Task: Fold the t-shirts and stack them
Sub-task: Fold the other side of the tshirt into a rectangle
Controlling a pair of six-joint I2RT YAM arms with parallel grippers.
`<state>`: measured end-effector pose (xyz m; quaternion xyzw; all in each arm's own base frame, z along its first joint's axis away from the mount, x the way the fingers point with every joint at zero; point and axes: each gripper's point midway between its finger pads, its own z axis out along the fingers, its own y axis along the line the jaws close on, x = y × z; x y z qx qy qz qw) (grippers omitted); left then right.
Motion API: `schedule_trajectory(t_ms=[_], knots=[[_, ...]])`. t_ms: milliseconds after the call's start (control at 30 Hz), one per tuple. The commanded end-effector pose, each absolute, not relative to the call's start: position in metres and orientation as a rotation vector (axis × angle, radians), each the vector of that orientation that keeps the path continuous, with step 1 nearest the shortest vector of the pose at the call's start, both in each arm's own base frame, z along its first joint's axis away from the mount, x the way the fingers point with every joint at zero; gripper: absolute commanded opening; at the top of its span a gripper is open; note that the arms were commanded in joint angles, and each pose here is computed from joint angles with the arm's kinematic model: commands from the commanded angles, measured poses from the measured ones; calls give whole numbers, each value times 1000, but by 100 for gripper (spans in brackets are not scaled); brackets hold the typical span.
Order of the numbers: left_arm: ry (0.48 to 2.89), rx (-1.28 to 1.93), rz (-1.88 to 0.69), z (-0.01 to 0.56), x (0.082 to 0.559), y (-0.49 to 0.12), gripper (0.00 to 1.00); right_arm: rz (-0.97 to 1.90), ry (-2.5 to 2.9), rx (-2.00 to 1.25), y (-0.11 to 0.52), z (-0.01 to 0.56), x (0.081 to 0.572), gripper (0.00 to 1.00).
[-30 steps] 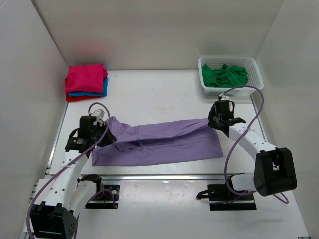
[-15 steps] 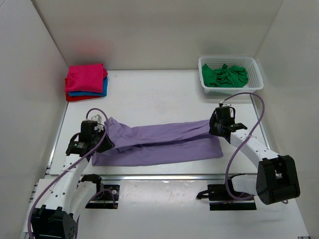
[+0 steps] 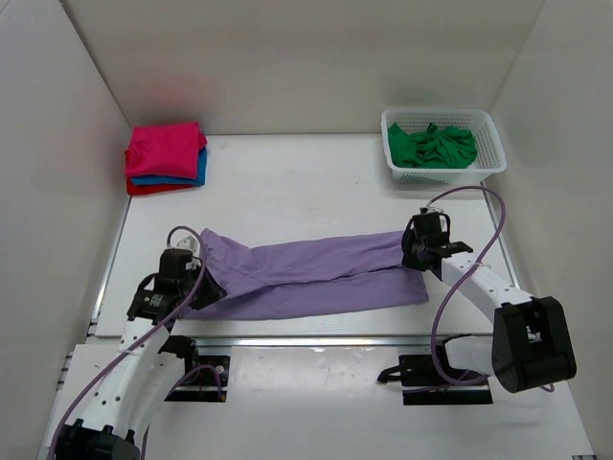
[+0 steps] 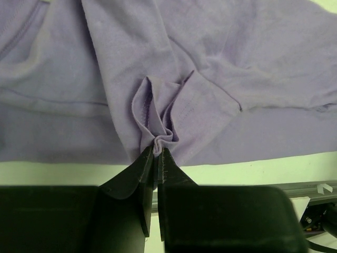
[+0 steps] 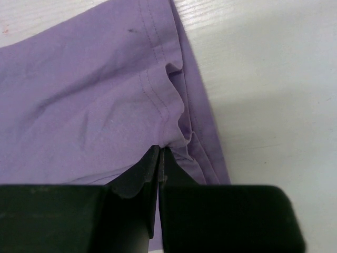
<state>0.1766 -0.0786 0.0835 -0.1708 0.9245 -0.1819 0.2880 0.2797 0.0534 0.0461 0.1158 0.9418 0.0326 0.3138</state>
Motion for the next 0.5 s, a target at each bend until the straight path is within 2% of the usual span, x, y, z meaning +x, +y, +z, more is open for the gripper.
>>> schedule_trajectory(t_ms=[0,200,333,367,400,467], knots=[[2501,-515,-486,71,163,-80,0,85,2466,299,56,47,283,0],[2515,-562,-389,67,157,-67,0,72,2491,304,55,41,276,0],[2534,-527,-440,64,156,-77,0,84,2473,309,55,45,281,0],[2525,-519,-465,65,157,-81,5,84,2476,312,53,45,280,0],[2516,-507,-509,67,157,-87,24,80,2477,305,52,44,281,0],[2469,-496,-534,82,167,-89,42,86,2478,319,52,43,282,0]])
